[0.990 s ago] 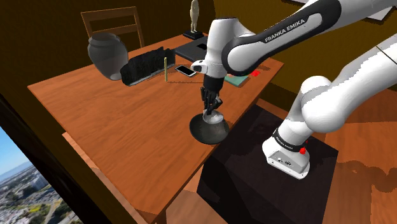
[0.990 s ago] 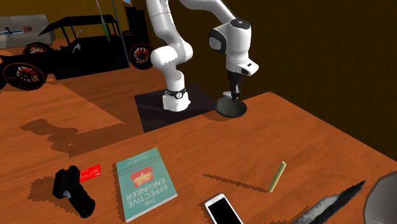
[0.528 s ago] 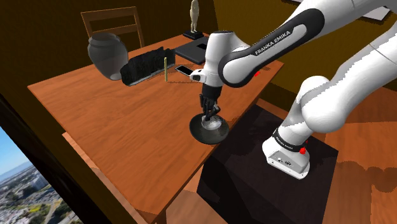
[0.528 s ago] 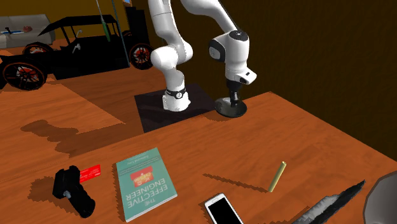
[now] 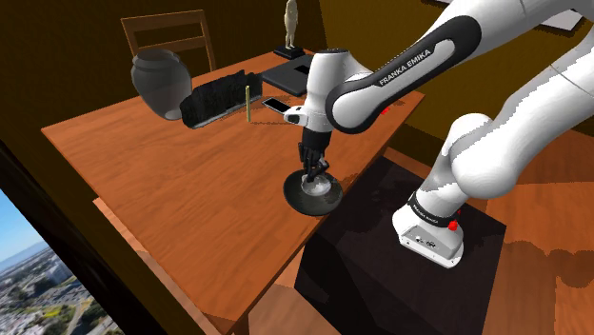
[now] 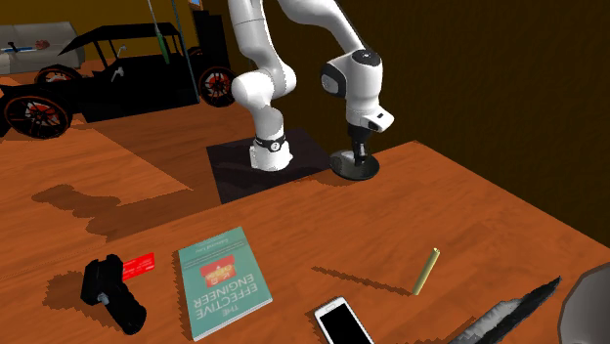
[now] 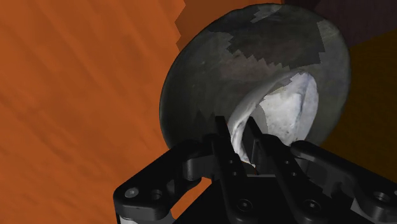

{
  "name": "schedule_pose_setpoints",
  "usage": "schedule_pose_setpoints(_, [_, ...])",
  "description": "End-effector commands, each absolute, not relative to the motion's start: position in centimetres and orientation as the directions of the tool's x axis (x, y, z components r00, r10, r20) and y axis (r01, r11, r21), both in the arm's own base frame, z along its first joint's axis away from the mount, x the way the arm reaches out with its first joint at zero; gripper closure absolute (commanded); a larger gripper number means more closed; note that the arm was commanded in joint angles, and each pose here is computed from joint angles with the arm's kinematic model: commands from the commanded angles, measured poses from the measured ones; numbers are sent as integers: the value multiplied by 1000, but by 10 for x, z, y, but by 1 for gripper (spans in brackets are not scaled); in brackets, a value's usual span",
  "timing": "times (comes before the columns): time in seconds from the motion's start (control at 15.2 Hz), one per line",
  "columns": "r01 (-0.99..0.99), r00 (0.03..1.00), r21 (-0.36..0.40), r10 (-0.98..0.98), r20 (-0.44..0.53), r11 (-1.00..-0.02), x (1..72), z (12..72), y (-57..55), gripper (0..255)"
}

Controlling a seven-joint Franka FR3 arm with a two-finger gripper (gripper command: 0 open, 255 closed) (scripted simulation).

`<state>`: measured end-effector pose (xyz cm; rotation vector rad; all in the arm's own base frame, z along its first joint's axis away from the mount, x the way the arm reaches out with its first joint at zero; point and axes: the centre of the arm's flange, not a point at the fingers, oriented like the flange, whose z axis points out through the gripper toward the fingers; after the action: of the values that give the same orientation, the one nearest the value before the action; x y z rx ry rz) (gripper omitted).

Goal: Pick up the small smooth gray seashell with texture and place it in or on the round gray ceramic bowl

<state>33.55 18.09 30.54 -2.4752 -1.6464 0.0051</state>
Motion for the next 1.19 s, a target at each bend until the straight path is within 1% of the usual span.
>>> schedule_pose_setpoints(0.0, [915, 391, -142, 916, 90, -377, 336, 305, 181, 0])
schedule_pose_setpoints(0.33, [915, 391, -142, 916, 90, -377, 336, 305, 181, 0])
schedule_pose_setpoints(0.59, [915, 391, -142, 916, 90, -377, 340, 355, 174, 0])
schedule_pose_setpoints(1.12, [915, 391, -142, 916, 90, -377, 340, 355, 174, 0])
